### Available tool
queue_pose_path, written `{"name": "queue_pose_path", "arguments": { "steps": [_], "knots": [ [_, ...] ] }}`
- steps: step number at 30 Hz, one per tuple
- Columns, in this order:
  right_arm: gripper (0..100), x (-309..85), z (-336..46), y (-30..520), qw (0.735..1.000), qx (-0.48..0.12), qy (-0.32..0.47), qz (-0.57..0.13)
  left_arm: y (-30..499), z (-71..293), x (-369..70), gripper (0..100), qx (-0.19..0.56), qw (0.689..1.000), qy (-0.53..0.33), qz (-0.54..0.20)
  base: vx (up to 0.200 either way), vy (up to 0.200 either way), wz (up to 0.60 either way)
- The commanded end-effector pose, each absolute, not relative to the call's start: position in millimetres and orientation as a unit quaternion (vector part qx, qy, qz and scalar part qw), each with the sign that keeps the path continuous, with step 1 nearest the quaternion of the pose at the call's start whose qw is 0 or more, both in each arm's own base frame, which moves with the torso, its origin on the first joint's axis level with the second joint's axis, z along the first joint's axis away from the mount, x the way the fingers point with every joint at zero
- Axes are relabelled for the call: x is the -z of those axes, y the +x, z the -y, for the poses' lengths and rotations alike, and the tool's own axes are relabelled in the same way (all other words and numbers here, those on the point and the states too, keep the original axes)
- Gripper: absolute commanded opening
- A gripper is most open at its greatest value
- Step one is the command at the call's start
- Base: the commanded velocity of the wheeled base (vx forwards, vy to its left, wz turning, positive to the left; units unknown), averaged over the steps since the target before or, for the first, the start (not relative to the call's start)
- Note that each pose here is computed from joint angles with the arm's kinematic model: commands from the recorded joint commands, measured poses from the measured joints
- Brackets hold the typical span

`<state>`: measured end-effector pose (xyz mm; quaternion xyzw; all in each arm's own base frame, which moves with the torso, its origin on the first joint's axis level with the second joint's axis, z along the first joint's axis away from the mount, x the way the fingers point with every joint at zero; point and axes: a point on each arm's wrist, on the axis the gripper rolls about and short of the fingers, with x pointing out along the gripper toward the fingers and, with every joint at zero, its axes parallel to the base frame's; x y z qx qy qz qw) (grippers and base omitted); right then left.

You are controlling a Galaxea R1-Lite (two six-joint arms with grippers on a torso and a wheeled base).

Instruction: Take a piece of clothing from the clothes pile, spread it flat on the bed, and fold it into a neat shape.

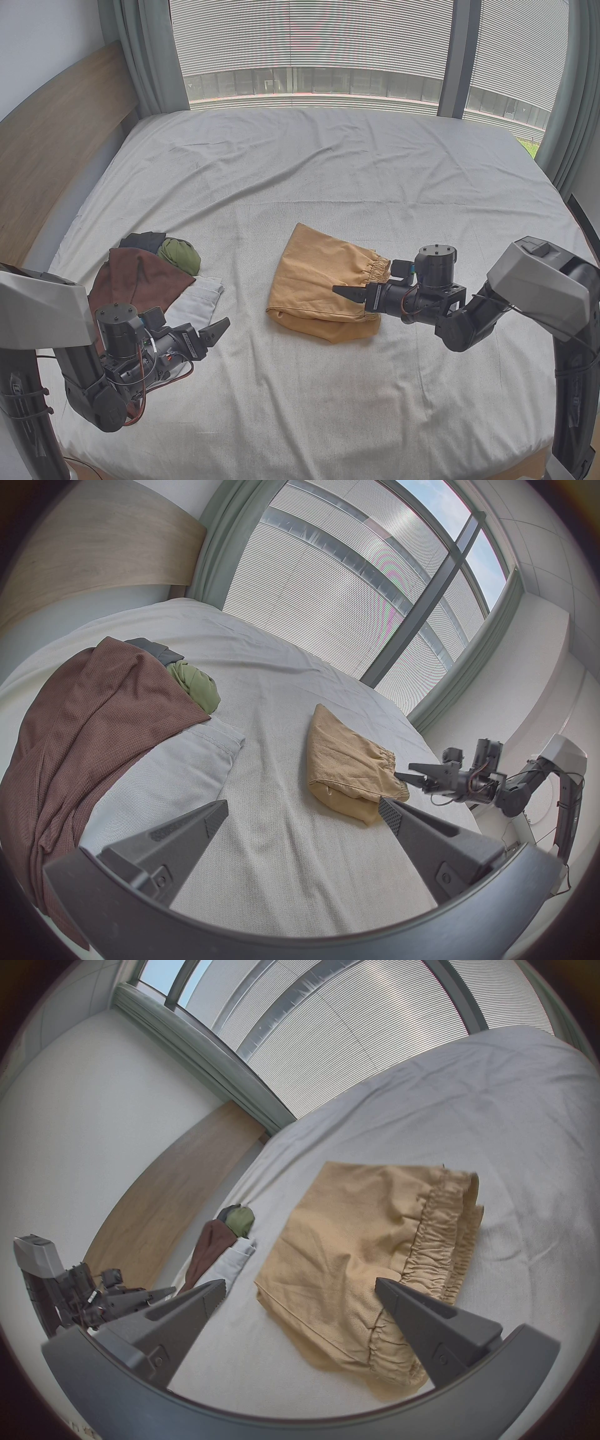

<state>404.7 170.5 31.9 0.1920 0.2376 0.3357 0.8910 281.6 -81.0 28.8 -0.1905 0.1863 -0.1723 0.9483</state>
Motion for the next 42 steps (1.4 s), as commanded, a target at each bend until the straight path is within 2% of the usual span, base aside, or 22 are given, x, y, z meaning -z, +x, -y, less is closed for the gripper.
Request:
{"name": "queue_pose_path", "arguments": {
  "steps": [1,14,16,17,19,20,22,30,36,38,42],
  "knots": [
    [100,11.8,-173.5,409.9,0.884,-0.324,0.189,-0.278,282.0,80.7,-28.4,100,0.172,0.948,-0.191,-0.187,0.0,0.0,0.0],
    [100,19.3,-171.5,406.5,0.889,-0.312,0.18,-0.282,281.5,80.5,-30.0,100,0.172,0.949,-0.191,-0.184,0.0,0.0,0.0],
    [100,-9.2,-169.6,396.6,0.894,-0.319,0.18,-0.257,280.2,80.7,-39.8,100,0.177,0.95,-0.194,-0.169,0.0,0.0,0.0],
    [100,-9.2,-169.6,396.6,0.894,-0.319,0.18,-0.257,280.2,80.7,-39.8,100,0.177,0.95,-0.194,-0.169,0.0,0.0,0.0],
    [100,-44.3,-163.7,377.1,0.898,-0.325,0.18,-0.236,268.4,85.0,-66.6,100,0.197,0.95,-0.202,-0.133,0.0,0.0,0.0],
    [100,-45.9,-163.8,375.9,0.898,-0.326,0.18,-0.235,267.3,85.5,-67.4,100,0.197,0.95,-0.202,-0.133,0.0,0.0,0.0],
    [100,-86.8,-152.6,347.8,0.904,-0.329,0.18,-0.206,252.7,88.4,-89.1,100,0.219,0.948,-0.206,-0.104,0.0,0.0,0.0],
    [100,-182.9,-103.5,267.3,0.926,-0.331,0.162,-0.089,214.2,80.4,-128.4,100,0.239,0.948,-0.207,-0.039,0.0,0.0,0.0],
    [100,-207.6,-64.6,212.0,0.941,-0.302,0.153,-0.028,182.3,69.1,-159.8,100,0.238,0.949,-0.205,0.037,0.0,0.0,0.0],
    [100,-217.8,-46.7,181.5,0.948,-0.283,0.147,0.011,165.0,61.8,-170.2,100,0.239,0.948,-0.198,0.069,0.0,0.0,0.0],
    [100,-222.7,-30.6,151.1,0.955,-0.259,0.132,0.052,147.8,55.1,-173.1,100,0.238,0.95,-0.18,0.089,0.0,0.0,0.0]
  ]
}}
